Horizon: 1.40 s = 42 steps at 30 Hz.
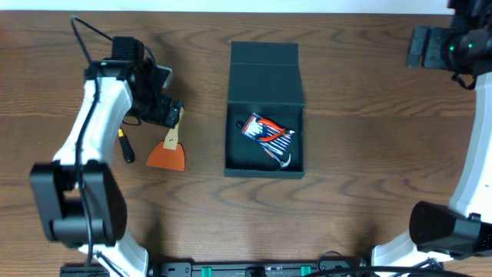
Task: Pack container
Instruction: 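Open the right gripper and raise it back to the right, then lower the left gripper onto the scraper's wooden handle and close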
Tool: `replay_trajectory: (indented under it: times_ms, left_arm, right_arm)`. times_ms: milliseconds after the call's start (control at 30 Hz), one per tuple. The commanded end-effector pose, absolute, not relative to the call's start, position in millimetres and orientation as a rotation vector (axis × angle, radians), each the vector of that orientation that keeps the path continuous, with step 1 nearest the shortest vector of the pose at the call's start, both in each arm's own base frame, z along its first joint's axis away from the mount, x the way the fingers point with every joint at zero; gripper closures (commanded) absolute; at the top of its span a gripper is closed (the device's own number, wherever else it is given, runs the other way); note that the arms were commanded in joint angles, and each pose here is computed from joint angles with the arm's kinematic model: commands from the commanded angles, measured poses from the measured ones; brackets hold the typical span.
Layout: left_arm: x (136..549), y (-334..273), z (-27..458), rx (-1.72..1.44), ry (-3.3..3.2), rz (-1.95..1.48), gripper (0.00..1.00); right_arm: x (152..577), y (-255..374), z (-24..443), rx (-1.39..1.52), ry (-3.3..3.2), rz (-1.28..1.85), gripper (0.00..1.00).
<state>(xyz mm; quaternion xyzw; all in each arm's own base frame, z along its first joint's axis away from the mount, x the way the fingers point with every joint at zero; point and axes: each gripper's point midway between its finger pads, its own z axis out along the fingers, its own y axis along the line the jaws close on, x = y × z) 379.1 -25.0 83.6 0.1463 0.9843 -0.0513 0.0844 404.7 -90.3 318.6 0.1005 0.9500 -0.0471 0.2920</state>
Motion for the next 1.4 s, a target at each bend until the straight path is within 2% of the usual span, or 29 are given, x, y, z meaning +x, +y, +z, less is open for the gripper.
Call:
replay_trajectory:
  times_ms: [0,233,533,833,1367]
  left_arm:
    - [381.3,-24.9,60.9,0.475,2.984,-0.13,0.02]
    - [385.2,-25.8,32.5,0.453,3.042,0.009,0.02]
    - [398.3,-25.1,25.3,0.345,3.018,0.043,0.02]
    - [401.7,-16.9,19.1,0.328,3.014,0.119,0.02]
    - [394.8,-35.1,-5.7,0.37,3.069,0.017,0.02]
  right_arm:
    - [409.4,-99.3,305.4,0.336,2.555,-0.1,0.01]
    - [419.9,-105.8,276.8,0.35,2.626,-0.097,0.01]
    - [430.2,-109.9,250.0,0.336,2.689,-0.097,0.01]
    - [437.5,-111.7,246.4,0.326,2.68,-0.101,0.01]
    - [439.2,-112.1,247.2,0.299,2.676,-0.107,0.01]
